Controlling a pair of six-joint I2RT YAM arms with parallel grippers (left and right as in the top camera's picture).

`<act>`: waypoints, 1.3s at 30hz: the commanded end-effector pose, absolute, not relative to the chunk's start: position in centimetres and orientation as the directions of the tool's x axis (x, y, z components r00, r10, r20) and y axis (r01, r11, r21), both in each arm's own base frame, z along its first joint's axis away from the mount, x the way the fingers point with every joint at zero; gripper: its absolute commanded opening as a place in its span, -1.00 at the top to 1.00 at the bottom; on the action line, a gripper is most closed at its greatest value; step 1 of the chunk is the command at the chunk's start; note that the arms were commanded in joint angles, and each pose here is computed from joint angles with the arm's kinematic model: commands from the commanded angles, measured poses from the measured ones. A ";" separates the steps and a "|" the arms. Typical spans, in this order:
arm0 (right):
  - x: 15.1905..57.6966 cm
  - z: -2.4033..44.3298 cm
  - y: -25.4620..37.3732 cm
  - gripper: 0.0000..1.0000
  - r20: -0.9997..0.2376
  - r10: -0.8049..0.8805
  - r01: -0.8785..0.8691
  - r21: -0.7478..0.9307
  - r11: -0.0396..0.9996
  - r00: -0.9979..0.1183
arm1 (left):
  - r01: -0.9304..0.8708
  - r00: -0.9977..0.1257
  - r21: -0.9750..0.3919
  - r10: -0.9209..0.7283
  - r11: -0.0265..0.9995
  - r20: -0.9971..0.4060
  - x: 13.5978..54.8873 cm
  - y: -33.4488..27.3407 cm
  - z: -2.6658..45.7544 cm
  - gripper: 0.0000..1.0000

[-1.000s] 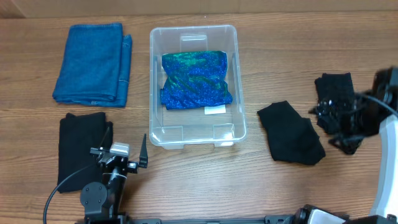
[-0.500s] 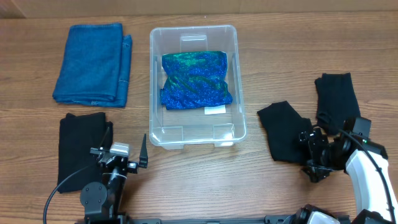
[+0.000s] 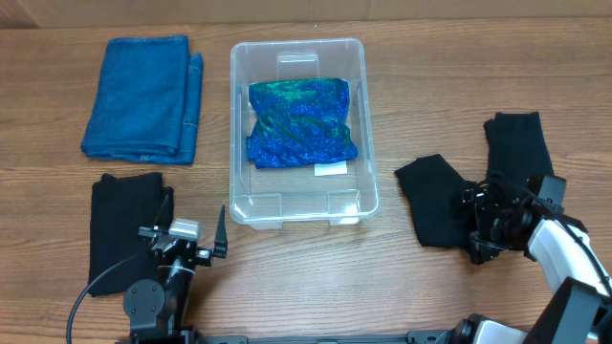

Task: Pack container
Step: 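Move the right gripper to the black cloth and grasp it, then carry the black cloth into the container's front half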

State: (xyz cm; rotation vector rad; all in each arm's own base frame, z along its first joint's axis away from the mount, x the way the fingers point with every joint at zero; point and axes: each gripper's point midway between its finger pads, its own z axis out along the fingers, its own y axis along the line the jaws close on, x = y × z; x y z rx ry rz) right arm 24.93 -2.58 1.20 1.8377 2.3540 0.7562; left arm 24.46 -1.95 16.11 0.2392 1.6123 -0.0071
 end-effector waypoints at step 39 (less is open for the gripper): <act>27.7 24.2 28.2 0.92 -0.373 -0.029 -0.272 0.619 0.737 -0.928 | 0.143 -0.033 0.133 0.139 0.981 -0.990 24.5 -1.7 16.2 -1.00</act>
